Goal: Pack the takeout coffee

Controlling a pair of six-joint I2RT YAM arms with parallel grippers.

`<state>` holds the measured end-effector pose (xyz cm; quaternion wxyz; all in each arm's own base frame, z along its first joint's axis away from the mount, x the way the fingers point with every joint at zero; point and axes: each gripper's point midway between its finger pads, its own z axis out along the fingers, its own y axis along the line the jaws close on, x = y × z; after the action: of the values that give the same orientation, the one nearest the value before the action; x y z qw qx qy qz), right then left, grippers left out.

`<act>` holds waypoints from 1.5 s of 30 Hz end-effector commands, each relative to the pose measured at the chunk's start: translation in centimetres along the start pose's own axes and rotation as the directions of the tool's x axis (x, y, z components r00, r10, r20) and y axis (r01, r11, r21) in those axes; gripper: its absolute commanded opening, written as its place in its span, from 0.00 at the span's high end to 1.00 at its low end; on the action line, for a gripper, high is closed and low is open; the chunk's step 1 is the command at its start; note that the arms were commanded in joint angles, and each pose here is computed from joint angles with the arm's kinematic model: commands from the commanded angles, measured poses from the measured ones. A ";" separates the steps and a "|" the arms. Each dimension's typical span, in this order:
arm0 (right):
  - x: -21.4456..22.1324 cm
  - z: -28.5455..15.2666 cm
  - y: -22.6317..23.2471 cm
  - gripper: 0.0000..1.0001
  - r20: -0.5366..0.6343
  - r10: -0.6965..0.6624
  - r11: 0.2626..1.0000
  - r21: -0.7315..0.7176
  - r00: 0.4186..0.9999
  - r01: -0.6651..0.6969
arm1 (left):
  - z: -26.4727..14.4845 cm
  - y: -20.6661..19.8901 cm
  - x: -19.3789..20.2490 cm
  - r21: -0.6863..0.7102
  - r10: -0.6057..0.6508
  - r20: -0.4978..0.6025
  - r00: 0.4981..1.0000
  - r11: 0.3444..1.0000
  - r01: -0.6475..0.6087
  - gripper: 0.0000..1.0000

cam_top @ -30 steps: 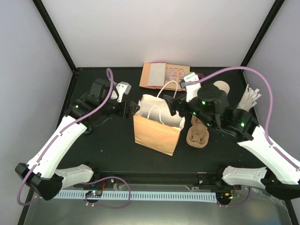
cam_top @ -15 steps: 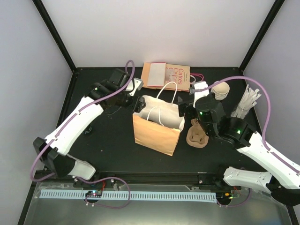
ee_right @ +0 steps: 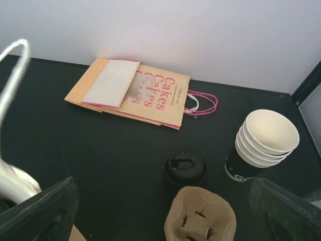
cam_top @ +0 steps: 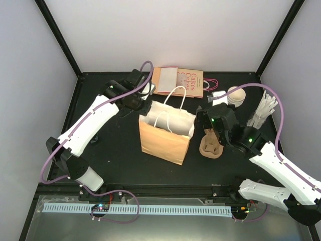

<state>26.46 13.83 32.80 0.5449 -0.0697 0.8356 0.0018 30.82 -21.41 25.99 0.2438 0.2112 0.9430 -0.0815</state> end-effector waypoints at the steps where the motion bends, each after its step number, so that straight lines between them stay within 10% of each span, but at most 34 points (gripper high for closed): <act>1: -0.2 0.0 -0.3 0.05 0.014 0.055 0.998 -0.023 0.998 -0.055 | -1.7 3.3 -0.7 -0.087 -0.026 0.021 0.999 0.996 0.028 0.98; 20: 3.1 3.0 -1.4 0.05 -0.094 0.076 0.997 -0.011 0.993 -0.077 | 0.9 21.5 -3.9 -0.167 -0.384 0.113 0.916 0.902 0.399 0.92; 26: 3.8 3.8 -1.3 0.06 -0.132 0.078 0.997 -0.007 0.988 -0.080 | -0.8 19.9 -4.2 -0.068 -0.389 0.167 0.906 0.912 0.404 0.77; 34: 3.8 4.0 -1.2 0.06 -0.137 0.088 0.996 -0.016 0.987 -0.091 | -2.1 17.0 -4.6 0.070 -0.370 0.213 0.904 0.929 0.364 0.98; 45: 4.2 4.4 -1.6 0.06 -0.167 0.094 0.995 0.002 0.982 -0.095 | -3.0 19.4 -4.6 -0.063 -0.358 0.237 0.903 0.922 0.382 0.98</act>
<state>28.86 12.15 26.72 0.4682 -0.0426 0.8825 0.0144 40.87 -5.79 27.97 0.3099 0.0080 0.9428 -0.1223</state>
